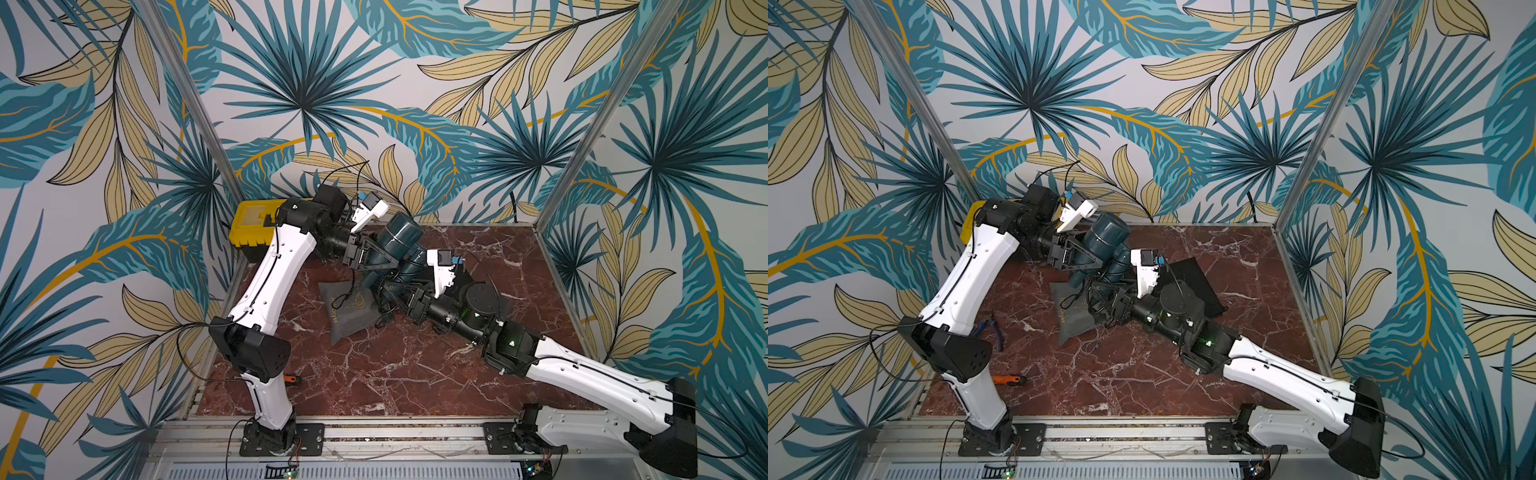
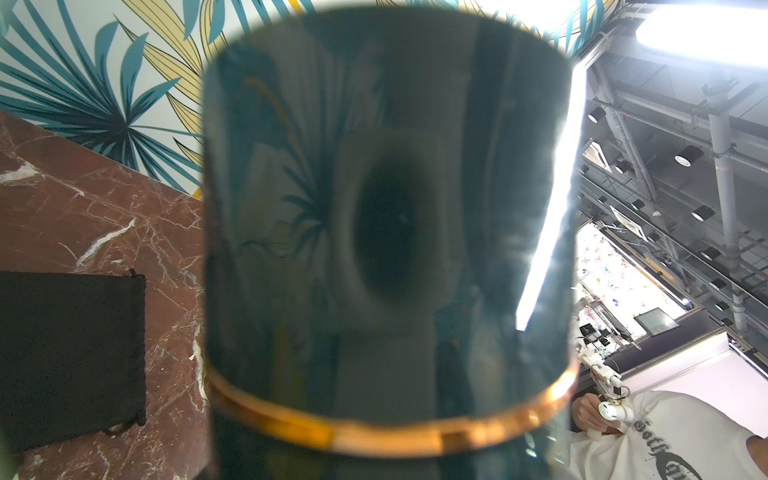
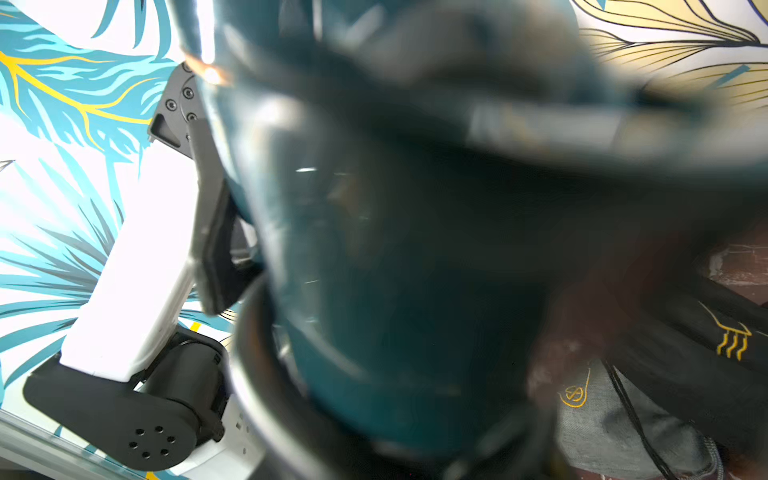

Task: Pack away hair dryers
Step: Adjust the hair dryer.

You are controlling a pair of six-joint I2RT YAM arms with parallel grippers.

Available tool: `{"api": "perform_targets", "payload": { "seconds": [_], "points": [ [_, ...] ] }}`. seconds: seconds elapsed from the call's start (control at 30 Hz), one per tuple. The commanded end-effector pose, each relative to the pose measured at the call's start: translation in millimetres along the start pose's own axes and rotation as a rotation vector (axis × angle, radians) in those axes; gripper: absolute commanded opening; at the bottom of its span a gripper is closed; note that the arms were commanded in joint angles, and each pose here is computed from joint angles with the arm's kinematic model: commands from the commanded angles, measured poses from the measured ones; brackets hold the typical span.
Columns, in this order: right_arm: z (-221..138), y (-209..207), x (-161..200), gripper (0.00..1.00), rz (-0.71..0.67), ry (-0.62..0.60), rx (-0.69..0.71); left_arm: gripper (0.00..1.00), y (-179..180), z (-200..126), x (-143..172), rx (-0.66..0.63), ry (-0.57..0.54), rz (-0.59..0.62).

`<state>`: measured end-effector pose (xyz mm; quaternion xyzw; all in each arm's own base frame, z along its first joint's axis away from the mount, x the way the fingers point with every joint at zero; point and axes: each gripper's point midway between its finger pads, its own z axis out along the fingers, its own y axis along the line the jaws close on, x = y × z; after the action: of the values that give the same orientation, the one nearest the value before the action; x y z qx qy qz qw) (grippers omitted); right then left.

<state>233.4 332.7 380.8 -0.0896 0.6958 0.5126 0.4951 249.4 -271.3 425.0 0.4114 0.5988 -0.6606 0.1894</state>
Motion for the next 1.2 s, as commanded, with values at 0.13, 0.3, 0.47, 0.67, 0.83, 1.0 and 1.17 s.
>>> {"api": "perform_targets", "payload": {
  "seconds": [0.13,0.3,0.47,0.67,0.83,1.0,1.17],
  "points": [
    [-3,7,-8,0.00,-0.030,-0.047,-0.031,0.38,-28,4,-10,0.194,-0.092,-0.022],
    [-12,6,-18,0.00,-0.035,-0.084,-0.009,1.00,-23,5,-7,0.145,-0.062,-0.005],
    [-26,-3,-30,0.00,-0.031,-0.137,0.048,0.99,-20,5,-6,0.090,-0.034,0.029],
    [-40,-7,-41,0.00,-0.028,-0.182,0.082,0.99,-16,1,-11,0.016,-0.008,0.081],
    [-69,-48,-46,0.00,-0.023,-0.152,0.367,1.00,10,-12,-17,-0.197,0.062,0.143],
    [-147,-102,-49,0.00,-0.046,-0.097,0.782,1.00,63,-20,-6,-0.535,0.221,0.179],
    [-234,-131,-61,0.00,-0.029,-0.149,1.058,1.00,115,15,37,-0.719,0.421,0.264]
  ]
}}
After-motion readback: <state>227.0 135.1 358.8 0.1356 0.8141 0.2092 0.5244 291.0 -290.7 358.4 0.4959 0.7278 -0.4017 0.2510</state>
